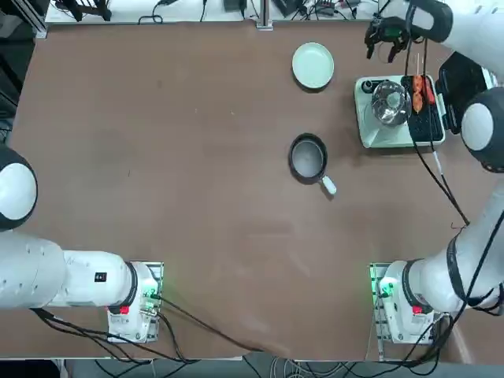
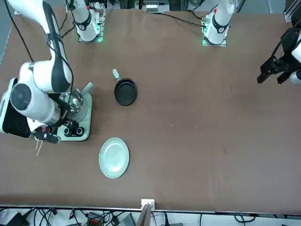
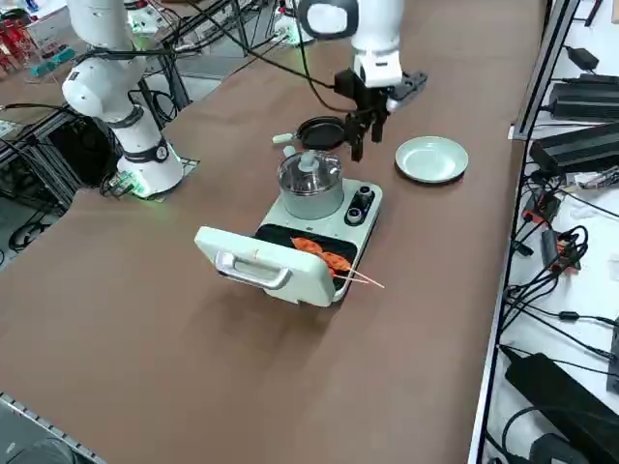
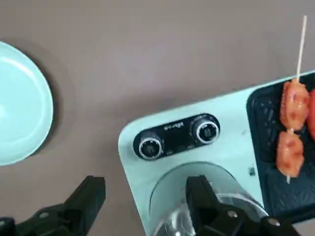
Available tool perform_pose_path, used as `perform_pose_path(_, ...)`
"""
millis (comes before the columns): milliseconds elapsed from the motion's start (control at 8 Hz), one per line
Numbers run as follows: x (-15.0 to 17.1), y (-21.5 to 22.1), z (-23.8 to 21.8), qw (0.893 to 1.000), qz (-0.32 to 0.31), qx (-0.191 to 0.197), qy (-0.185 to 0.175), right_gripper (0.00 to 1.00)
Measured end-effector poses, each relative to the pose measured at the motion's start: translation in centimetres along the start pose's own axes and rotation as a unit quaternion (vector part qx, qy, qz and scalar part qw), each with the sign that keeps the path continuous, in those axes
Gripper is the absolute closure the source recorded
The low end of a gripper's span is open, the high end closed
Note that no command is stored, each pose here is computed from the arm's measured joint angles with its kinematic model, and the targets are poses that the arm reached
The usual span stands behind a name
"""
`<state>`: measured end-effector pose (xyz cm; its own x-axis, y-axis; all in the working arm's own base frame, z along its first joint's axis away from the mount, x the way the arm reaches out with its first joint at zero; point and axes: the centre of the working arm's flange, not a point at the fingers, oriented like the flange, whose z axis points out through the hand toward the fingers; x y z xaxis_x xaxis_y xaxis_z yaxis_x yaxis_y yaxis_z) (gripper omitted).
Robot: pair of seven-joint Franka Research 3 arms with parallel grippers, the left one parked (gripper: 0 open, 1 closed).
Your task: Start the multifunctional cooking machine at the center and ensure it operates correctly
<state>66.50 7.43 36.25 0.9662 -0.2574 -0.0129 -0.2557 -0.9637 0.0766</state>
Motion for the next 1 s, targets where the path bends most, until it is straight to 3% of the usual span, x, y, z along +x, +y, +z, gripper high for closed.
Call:
perform_pose_path(250, 0.9, -0.1, 1.9, 1.000, 0.013, 0.012, 0.007, 0.00)
perform_pose_path(500, 1.2, -0.1, 4.0, 0.999, 0.029, 0.026, -0.010, 0.00)
perform_pose_path(1000, 1.5, 0.6, 7.5, 0.999, 0.038, 0.019, -0.031, 0.07)
